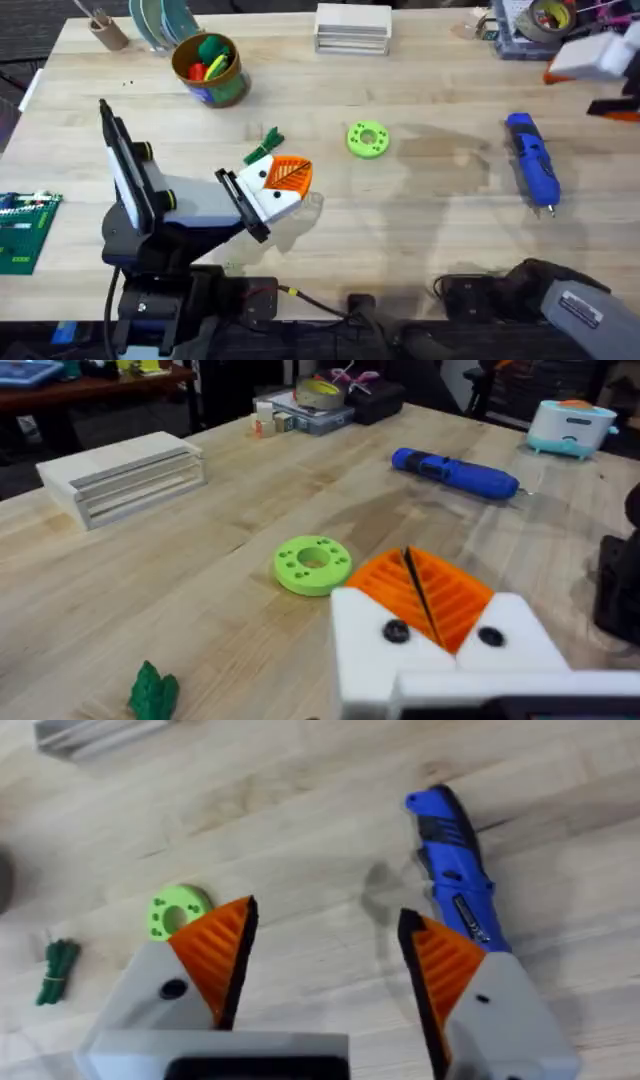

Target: Pick up the gripper from the table and insert it into the empty holder that is missing its gripper. Then pick up a screw, insert it into the mounting hole, and use the screwdriver to tighten it. Finally, clean up the table by picking up the vegetable and placing it into the bucket.

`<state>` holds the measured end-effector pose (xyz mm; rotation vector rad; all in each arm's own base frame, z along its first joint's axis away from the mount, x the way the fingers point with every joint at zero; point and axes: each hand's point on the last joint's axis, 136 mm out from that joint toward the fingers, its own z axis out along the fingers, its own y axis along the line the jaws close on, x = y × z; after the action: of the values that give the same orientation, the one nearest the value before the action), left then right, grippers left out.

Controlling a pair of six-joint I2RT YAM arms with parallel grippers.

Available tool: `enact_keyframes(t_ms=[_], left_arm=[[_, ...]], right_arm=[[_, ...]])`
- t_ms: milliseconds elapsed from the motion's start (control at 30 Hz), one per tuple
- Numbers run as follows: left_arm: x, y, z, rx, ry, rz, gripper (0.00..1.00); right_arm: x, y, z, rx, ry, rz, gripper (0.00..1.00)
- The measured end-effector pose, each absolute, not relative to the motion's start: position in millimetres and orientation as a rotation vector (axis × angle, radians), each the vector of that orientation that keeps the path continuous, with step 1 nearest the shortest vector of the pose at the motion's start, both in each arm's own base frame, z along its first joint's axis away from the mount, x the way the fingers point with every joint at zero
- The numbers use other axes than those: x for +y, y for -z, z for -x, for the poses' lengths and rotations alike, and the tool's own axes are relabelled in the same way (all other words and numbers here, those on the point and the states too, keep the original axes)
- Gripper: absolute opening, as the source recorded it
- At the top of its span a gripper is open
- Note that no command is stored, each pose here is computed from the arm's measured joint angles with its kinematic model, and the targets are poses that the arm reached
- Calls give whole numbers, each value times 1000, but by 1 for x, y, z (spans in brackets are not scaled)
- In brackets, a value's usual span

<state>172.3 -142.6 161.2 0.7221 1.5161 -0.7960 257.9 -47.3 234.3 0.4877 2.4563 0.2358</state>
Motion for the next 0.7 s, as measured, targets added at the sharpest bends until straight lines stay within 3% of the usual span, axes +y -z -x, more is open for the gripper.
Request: enact_keyframes(t_ms=[267, 700], left_arm=[[-141, -162, -175, 1524, 788, -702, 8], [-140, -161, -175, 1525, 785, -698, 8]], right_arm=[[-65, -218, -277, 2454, -96, -284, 887], [-105, -163, -279, 2696, 193, -97, 887]])
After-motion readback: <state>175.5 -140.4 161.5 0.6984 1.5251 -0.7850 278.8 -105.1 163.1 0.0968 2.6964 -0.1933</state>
